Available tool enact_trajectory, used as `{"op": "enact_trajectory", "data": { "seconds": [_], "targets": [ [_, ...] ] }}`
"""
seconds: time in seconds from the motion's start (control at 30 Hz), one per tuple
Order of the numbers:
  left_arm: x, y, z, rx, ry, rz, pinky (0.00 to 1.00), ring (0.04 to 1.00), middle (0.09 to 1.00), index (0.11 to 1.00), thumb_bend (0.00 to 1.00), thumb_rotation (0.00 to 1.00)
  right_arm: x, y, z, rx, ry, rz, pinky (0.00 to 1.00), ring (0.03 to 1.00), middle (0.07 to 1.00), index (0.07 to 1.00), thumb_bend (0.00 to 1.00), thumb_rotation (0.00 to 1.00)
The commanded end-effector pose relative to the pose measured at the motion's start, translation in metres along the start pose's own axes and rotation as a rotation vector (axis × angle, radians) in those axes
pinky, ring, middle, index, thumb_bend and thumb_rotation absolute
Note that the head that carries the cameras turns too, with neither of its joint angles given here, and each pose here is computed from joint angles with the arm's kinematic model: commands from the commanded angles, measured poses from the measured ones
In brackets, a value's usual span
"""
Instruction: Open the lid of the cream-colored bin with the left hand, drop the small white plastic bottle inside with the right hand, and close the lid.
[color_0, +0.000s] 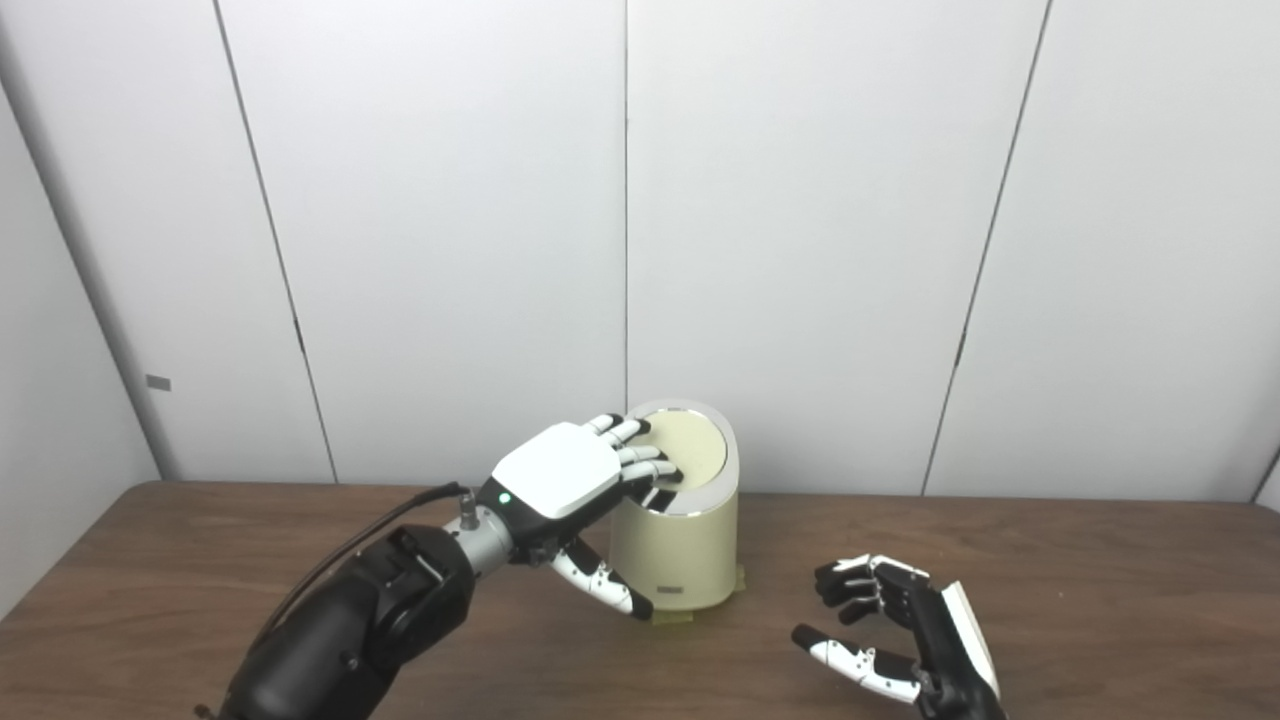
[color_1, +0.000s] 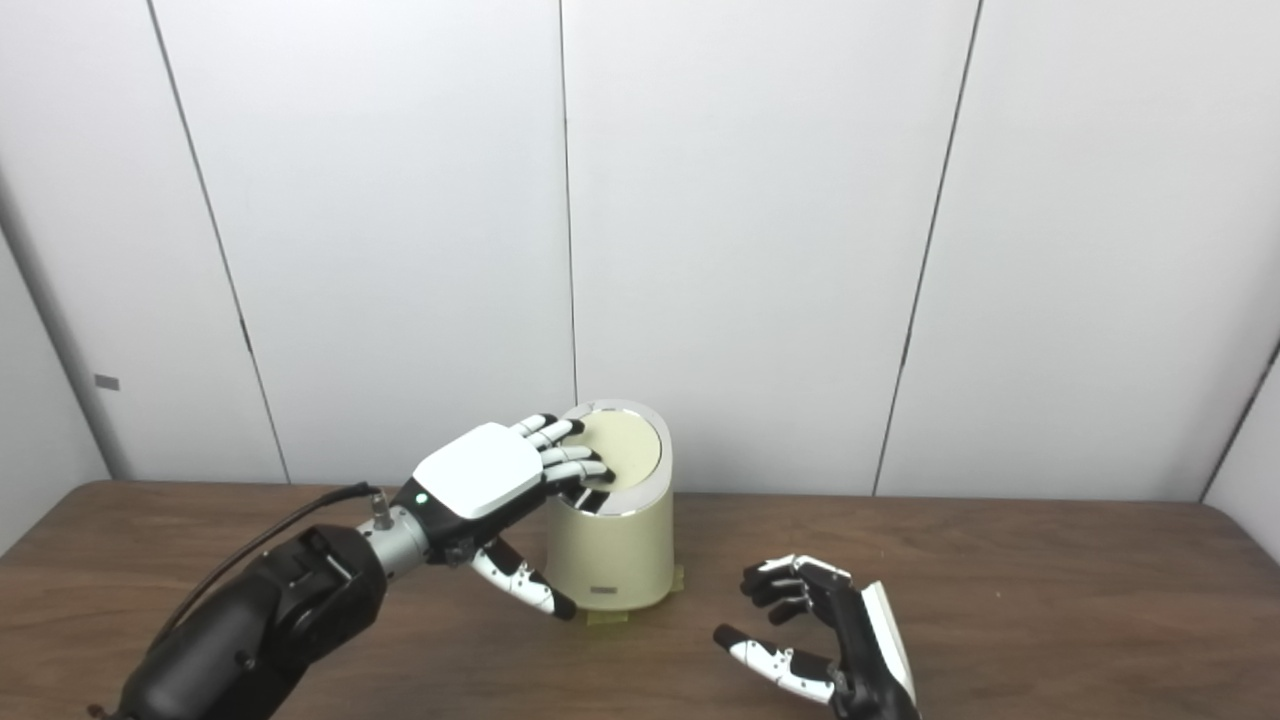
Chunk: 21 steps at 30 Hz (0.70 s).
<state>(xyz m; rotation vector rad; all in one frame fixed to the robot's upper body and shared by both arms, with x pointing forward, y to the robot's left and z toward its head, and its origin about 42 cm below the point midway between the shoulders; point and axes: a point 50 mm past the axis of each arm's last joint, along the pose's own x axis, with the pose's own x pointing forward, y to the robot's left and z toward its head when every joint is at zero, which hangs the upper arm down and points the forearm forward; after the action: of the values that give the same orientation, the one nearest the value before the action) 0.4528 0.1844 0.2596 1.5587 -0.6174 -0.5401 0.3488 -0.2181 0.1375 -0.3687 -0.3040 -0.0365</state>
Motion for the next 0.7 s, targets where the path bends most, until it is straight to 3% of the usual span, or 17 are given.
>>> {"op": "enact_trajectory", "data": {
  "seconds": [0.0,0.17,0.3,0.37,0.47,0.53,0.67],
  "targets": [
    [-0.003,0.009,-0.008,-0.012,0.022,0.019,1.0,1.0,0.877,0.877,0.95,0.57,0.012,-0.007,0.016,0.004,-0.078,-0.028,0.49,0.579,0.643,0.498,0.49,0.18],
    [-0.014,0.026,-0.013,-0.211,0.047,0.284,1.0,0.988,0.885,0.889,0.8,0.51,0.012,-0.007,0.015,0.006,-0.077,-0.027,0.49,0.583,0.655,0.498,0.49,0.18],
    [-0.023,0.037,-0.021,-0.29,0.062,0.478,0.84,0.931,0.895,0.897,0.71,0.44,0.012,-0.007,0.014,0.014,-0.08,-0.03,0.47,0.57,0.652,0.498,0.49,0.17],
    [-0.029,0.039,-0.024,-0.377,0.081,0.562,0.82,0.92,0.906,0.902,0.69,0.42,0.012,-0.008,0.014,0.016,-0.078,-0.032,0.47,0.566,0.65,0.498,0.49,0.17],
    [-0.037,0.037,-0.026,-0.51,0.109,0.627,0.86,0.932,0.934,0.925,0.67,0.39,0.013,-0.009,0.014,0.015,-0.078,-0.032,0.47,0.564,0.646,0.498,0.49,0.17],
    [-0.045,0.03,-0.026,-0.67,0.129,0.675,0.89,0.947,0.943,0.925,0.67,0.29,0.014,-0.01,0.015,0.016,-0.081,-0.035,0.47,0.57,0.643,0.498,0.49,0.17],
    [-0.061,0.014,-0.024,-0.941,0.178,0.729,0.75,0.893,0.917,0.92,0.68,0.31,0.019,-0.015,0.018,0.007,-0.084,-0.036,0.5,0.606,0.678,0.498,0.49,0.17]
  ]
}}
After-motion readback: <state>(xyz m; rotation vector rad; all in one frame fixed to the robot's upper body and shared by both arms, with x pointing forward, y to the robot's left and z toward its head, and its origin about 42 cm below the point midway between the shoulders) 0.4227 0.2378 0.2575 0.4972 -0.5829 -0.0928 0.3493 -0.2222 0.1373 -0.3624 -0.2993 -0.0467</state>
